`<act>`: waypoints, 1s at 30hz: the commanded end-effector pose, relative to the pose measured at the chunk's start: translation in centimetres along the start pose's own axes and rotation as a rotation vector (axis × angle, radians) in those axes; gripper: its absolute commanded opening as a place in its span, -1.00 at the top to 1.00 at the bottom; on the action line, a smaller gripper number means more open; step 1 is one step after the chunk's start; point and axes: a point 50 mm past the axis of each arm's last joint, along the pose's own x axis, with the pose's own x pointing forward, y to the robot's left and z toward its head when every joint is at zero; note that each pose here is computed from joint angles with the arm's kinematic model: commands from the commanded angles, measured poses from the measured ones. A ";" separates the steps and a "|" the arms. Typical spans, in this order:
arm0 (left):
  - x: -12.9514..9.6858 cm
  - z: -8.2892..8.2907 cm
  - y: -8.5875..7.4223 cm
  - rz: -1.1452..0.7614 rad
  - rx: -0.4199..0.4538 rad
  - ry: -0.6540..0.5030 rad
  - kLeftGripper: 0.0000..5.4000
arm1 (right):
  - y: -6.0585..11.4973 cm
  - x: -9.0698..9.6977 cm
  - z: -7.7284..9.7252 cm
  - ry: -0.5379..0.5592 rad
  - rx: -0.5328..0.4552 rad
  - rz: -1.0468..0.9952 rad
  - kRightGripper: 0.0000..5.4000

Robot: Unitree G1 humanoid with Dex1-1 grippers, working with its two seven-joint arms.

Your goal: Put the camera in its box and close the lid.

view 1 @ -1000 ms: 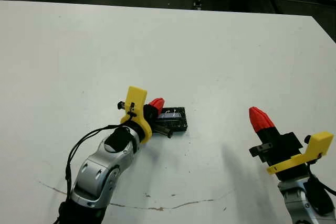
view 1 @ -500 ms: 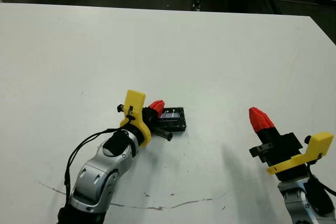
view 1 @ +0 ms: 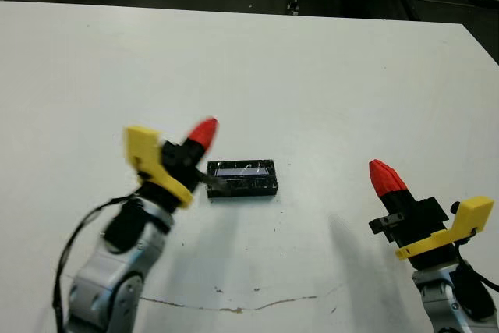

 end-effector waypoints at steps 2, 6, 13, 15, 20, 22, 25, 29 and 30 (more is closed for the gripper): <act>-1.0 0.2 2.1 0.109 0.060 -0.056 1.00 | -0.1 0.5 0.4 -0.032 0.018 -0.016 1.00; -2.2 -0.2 3.4 0.181 0.091 -0.092 1.00 | 0.0 1.2 0.9 -0.073 0.033 -0.045 1.00; -4.1 -2.0 4.6 0.295 0.121 -0.085 1.00 | 0.3 2.7 1.8 -0.118 -0.011 -0.110 1.00; -4.5 -2.5 4.7 0.315 0.109 -0.076 1.00 | 0.3 3.1 1.9 -0.122 -0.018 -0.135 1.00; -5.2 -3.5 4.8 0.348 0.083 -0.052 1.00 | 0.5 3.9 2.1 -0.128 -0.024 -0.170 1.00; -5.4 -3.9 4.8 0.354 0.071 -0.049 1.00 | 0.6 4.1 2.2 -0.126 -0.027 -0.176 1.00; -5.4 -4.2 4.8 0.357 0.062 -0.051 1.00 | 0.8 4.2 2.2 -0.121 -0.030 -0.179 1.00; -5.2 -4.4 4.9 0.343 0.063 -0.047 1.00 | 0.9 4.3 2.0 -0.120 -0.013 -0.172 1.00; -5.2 -4.4 4.9 0.341 0.062 -0.045 1.00 | 0.9 4.3 2.0 -0.119 -0.008 -0.171 1.00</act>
